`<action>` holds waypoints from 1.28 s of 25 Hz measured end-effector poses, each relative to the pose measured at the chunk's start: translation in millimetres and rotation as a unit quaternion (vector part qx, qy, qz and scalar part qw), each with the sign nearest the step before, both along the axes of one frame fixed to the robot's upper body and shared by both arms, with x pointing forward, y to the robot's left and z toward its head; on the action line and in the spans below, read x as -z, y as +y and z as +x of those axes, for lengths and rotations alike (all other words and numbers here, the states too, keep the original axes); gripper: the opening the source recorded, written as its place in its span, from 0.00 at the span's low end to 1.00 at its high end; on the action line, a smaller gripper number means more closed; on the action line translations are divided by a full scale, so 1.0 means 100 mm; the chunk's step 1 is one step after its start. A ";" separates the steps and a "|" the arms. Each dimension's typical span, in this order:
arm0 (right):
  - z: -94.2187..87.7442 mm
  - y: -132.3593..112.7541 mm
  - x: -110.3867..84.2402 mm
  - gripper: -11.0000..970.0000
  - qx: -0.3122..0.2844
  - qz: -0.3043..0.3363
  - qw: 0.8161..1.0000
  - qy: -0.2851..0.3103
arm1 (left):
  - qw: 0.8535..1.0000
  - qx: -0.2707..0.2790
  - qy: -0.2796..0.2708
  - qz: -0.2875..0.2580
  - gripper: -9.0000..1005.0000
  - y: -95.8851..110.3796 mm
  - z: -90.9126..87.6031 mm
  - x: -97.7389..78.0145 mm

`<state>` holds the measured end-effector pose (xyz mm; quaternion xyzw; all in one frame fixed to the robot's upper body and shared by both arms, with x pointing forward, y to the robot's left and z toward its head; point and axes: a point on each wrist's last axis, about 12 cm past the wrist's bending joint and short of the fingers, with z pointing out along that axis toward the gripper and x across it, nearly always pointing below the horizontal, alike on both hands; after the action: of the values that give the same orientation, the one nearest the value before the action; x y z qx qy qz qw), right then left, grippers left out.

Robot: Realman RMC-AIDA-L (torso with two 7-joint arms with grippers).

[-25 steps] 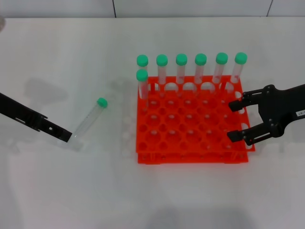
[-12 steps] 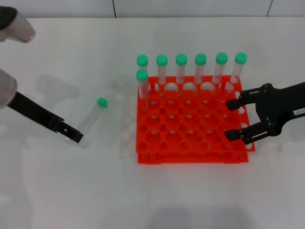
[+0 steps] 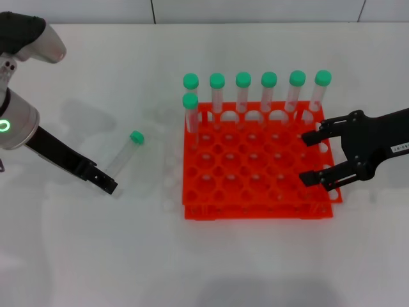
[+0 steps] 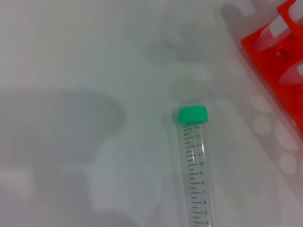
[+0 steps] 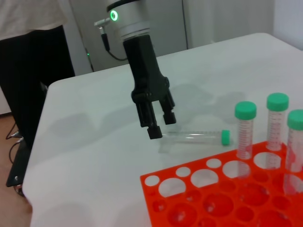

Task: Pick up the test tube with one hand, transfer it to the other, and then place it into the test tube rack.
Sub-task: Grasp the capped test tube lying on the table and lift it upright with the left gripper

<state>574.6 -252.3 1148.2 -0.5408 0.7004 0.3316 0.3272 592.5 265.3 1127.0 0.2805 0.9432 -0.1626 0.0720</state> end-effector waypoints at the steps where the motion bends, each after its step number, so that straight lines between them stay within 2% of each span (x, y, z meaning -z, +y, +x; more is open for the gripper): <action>1: 0.00 0.00 0.00 0.85 0.001 0.000 1.000 0.000 | 1.000 0.000 0.000 -0.001 0.85 0.00 0.00 0.00; 14: 0.01 0.01 0.00 0.85 -0.001 -0.006 1.000 -0.001 | 1.000 -0.014 -0.009 0.004 0.52 0.02 0.01 0.03; 19: 0.00 0.01 0.00 0.85 -0.003 -0.006 1.000 0.000 | 1.000 -0.016 -0.003 0.002 0.47 0.00 0.00 0.07; 32: 0.00 0.03 0.02 0.85 -0.007 -0.009 1.000 0.002 | 1.000 -0.021 -0.003 0.002 0.46 -0.05 0.02 0.13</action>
<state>574.1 -249.5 1146.3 -0.5479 0.7001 0.3289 0.3186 594.8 260.5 1114.2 0.2616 0.9489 -0.1584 0.0776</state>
